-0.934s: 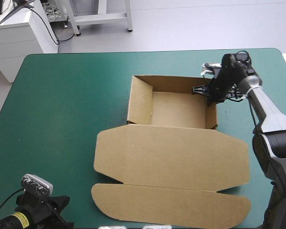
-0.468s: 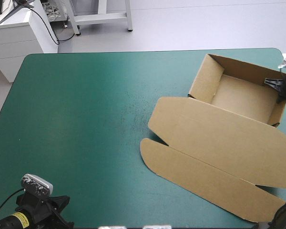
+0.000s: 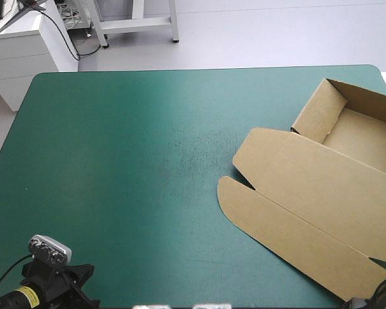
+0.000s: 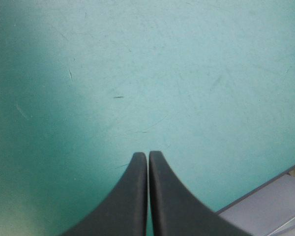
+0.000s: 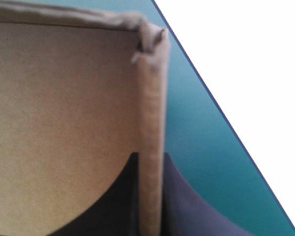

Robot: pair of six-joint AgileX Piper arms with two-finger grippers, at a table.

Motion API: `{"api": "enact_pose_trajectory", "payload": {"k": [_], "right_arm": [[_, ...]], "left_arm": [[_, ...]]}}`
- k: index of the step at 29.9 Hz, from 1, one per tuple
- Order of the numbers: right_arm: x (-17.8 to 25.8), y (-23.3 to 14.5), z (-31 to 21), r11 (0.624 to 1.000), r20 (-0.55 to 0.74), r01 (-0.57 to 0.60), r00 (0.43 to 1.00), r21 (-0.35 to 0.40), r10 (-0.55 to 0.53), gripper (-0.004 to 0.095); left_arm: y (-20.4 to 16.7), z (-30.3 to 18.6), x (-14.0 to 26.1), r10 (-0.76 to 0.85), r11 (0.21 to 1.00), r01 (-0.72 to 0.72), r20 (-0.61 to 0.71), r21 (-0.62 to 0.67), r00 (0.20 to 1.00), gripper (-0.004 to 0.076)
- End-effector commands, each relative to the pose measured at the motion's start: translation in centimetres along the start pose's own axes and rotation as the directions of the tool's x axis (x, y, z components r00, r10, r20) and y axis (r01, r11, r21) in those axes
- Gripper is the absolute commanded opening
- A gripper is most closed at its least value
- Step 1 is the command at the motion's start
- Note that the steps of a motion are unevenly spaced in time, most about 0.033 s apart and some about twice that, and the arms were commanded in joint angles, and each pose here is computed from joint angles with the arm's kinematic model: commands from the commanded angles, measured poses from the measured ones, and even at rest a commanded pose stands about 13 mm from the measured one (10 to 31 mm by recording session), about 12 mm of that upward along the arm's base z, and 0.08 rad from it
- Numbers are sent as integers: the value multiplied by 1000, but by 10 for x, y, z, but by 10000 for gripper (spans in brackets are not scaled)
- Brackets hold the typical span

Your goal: Fold the box

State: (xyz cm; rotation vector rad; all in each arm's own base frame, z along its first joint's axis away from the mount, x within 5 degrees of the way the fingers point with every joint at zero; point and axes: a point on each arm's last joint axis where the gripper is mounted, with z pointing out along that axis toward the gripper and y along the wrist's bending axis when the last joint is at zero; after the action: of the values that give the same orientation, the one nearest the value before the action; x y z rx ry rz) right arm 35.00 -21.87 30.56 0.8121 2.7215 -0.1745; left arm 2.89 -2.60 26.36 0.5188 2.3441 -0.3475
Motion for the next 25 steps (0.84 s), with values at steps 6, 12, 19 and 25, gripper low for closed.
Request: {"api": "enact_pose_trajectory", "payload": {"k": [6, 12, 19, 25], "right_arm": [[1, -3, -35, 999, 74, -31, 997, -9, 31, 38], [3, -3, -41, 999, 87, -51, 995, -6, 51, 347], [5, -5, -52, 999, 111, -50, 993, 2, 49, 414], [18, -2, -83, 996, 171, 87, 982, -20, -82, 414]], "left_arm": [[-2, -5, -10, -14, 1000, 13, 69, 16, 998, -8], [-2, -5, -10, -14, 1000, 13, 69, 16, 998, -8], [-2, -5, -10, -14, 1000, 13, 69, 16, 998, -8], [-2, -5, -10, -14, 1000, 13, 69, 16, 998, -8]]}}
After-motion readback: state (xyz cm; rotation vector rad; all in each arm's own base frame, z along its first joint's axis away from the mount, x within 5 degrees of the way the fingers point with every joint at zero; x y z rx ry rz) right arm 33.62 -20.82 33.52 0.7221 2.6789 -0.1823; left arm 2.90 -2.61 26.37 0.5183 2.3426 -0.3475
